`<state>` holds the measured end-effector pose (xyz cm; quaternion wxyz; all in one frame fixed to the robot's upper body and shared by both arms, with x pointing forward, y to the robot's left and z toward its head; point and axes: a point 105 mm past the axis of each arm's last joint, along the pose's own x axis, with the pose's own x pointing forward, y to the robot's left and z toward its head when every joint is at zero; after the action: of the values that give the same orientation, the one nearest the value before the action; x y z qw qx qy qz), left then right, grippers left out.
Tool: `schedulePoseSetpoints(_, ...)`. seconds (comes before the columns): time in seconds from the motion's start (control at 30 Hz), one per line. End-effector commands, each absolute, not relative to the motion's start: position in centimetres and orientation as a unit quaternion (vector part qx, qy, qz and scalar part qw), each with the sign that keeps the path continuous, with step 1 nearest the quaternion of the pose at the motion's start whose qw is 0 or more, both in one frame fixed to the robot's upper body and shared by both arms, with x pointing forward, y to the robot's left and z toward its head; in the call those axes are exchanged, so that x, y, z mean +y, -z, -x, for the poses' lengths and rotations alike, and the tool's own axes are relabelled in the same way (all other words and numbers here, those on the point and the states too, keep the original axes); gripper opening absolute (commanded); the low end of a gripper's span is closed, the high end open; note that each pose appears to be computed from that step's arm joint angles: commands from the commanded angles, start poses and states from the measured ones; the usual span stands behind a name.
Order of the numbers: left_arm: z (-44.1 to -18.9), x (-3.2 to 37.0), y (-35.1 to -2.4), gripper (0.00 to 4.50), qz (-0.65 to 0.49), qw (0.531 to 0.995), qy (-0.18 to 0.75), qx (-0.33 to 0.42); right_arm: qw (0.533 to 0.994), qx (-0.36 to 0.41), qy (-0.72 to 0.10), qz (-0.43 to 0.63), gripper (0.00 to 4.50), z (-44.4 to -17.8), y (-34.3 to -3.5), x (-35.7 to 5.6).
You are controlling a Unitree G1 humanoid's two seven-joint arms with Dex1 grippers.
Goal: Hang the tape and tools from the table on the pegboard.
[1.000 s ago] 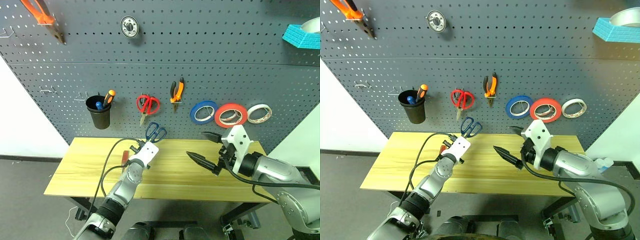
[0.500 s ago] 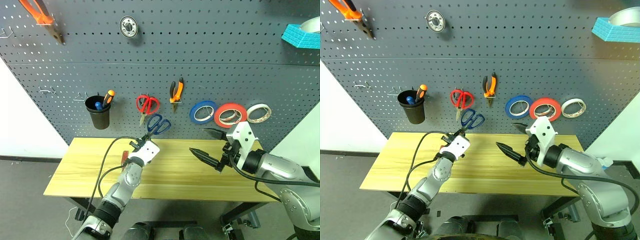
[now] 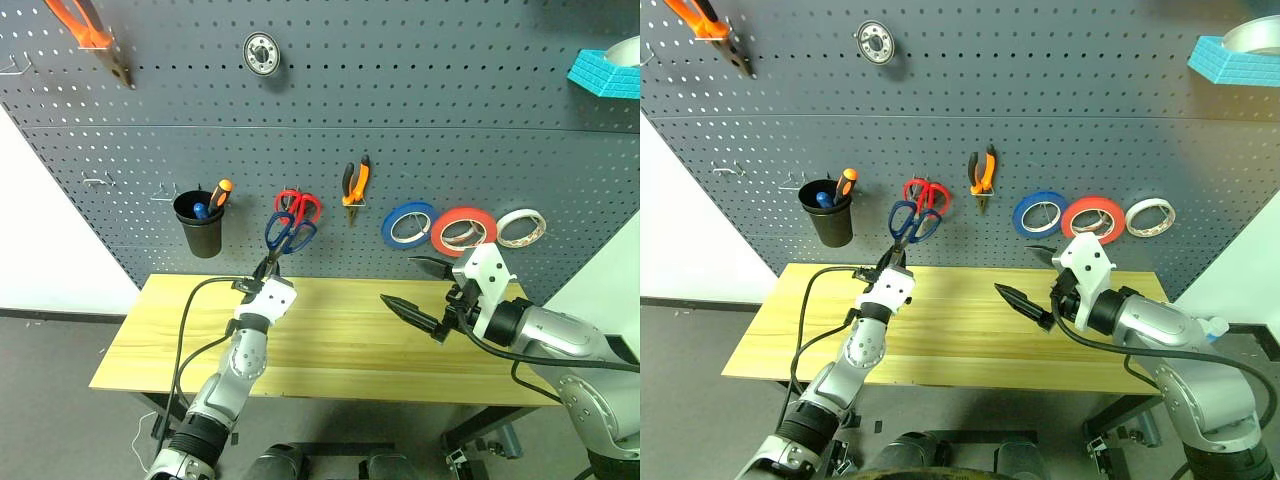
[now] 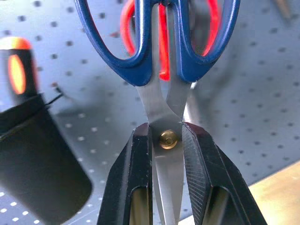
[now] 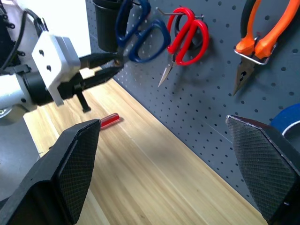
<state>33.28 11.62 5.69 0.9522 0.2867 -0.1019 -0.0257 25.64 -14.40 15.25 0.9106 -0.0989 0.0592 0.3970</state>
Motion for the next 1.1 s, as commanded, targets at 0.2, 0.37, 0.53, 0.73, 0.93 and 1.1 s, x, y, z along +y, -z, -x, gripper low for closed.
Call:
schedulePoseSetpoints(0.2, -35.3, 10.2, -7.5, 0.58, -0.233, 0.967, 0.014, -0.106, 0.906, 0.036, -0.406, 0.112, 4.5, -25.6, -16.2, -13.8)
schedulePoseSetpoints(0.37, -35.7, 9.6, -7.5, 0.58, -0.213, 0.973, 0.015, -0.092, 0.907, 0.036, -0.405, 0.112, 4.5, -25.4, -16.2, -13.8)
schedulePoseSetpoints(0.53, -36.0, 9.4, -7.3, 0.58, -0.209, 0.974, 0.018, -0.086, 0.908, 0.036, -0.403, 0.111, 4.5, -25.4, -16.2, -13.8)
schedulePoseSetpoints(0.73, -36.4, 9.5, -6.9, 0.58, -0.186, 0.98, 0.013, -0.063, 0.908, 0.036, -0.403, 0.11, 4.5, -25.4, -16.1, -13.7)
schedulePoseSetpoints(0.93, -36.6, 8.8, -6.9, 0.58, -0.178, 0.982, 0.021, -0.058, 0.908, 0.035, -0.404, 0.11, 4.5, -25.4, -16.2, -13.6)
schedulePoseSetpoints(1.1, -37.0, 8.3, -6.4, 0.58, -0.166, 0.985, 0.028, -0.042, 0.908, 0.035, -0.403, 0.11, 4.5, -25.4, -16.1, -13.6)
